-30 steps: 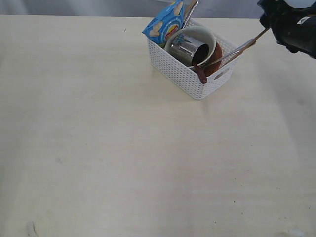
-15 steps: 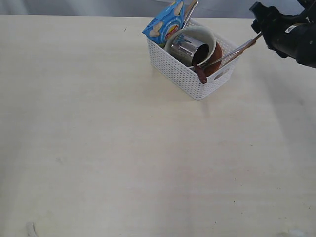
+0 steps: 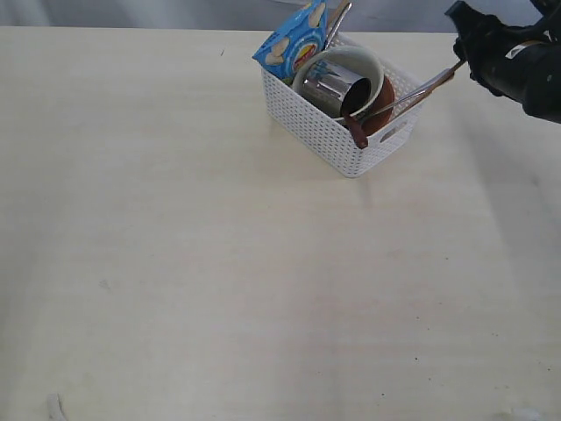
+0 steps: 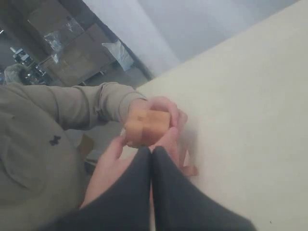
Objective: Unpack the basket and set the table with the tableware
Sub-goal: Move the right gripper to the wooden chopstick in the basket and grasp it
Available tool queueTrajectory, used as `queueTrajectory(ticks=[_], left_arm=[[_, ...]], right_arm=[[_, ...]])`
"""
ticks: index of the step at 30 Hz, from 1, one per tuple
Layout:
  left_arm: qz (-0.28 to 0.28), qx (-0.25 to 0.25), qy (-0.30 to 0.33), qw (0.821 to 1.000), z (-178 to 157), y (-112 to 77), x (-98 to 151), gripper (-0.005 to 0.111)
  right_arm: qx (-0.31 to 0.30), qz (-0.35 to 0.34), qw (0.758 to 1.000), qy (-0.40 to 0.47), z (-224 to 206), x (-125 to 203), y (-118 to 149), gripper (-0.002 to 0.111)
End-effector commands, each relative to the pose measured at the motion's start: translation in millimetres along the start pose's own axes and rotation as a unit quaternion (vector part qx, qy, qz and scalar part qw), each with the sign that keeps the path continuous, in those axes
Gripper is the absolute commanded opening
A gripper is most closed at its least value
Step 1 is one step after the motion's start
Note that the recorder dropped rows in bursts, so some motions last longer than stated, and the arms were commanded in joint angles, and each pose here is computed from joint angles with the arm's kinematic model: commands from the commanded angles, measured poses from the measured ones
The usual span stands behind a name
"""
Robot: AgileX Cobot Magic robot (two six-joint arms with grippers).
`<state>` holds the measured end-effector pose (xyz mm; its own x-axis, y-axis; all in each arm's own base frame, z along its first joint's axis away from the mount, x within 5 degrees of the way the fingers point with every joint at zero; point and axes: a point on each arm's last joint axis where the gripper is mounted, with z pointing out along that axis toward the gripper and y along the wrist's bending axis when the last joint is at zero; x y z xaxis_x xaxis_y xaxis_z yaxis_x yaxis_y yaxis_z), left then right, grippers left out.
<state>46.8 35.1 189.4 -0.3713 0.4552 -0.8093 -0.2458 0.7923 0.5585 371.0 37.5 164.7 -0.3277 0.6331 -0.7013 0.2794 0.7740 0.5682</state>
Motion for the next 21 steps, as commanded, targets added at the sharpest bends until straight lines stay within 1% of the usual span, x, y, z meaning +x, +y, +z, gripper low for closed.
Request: queueTrajectory(ticks=[1,7,10,16,21], left_arm=[[-0.002,-0.001,0.003,1.000,0,-0.4,1,0.000],[-0.002,-0.001,0.003,1.000,0,-0.4,1,0.000],[-0.002,-0.001,0.003,1.000,0,-0.4,1,0.000],[-0.002,-0.001,0.003,1.000,0,-0.4,1,0.000],[-0.002,-0.001,0.003,1.000,0,-0.4,1,0.000]], right_arm=[[-0.005,0.006,1.000,-0.007,0,-2,2,0.028],[-0.005,0.006,1.000,-0.007,0,-2,2,0.010],[-0.005,0.006,1.000,-0.007,0,-2,2,0.000],[-0.013,0.007,1.000,-0.018,-3,-7,6,0.000],[-0.032,0.004,0.999,-0.037,-13,-18,15,0.000]])
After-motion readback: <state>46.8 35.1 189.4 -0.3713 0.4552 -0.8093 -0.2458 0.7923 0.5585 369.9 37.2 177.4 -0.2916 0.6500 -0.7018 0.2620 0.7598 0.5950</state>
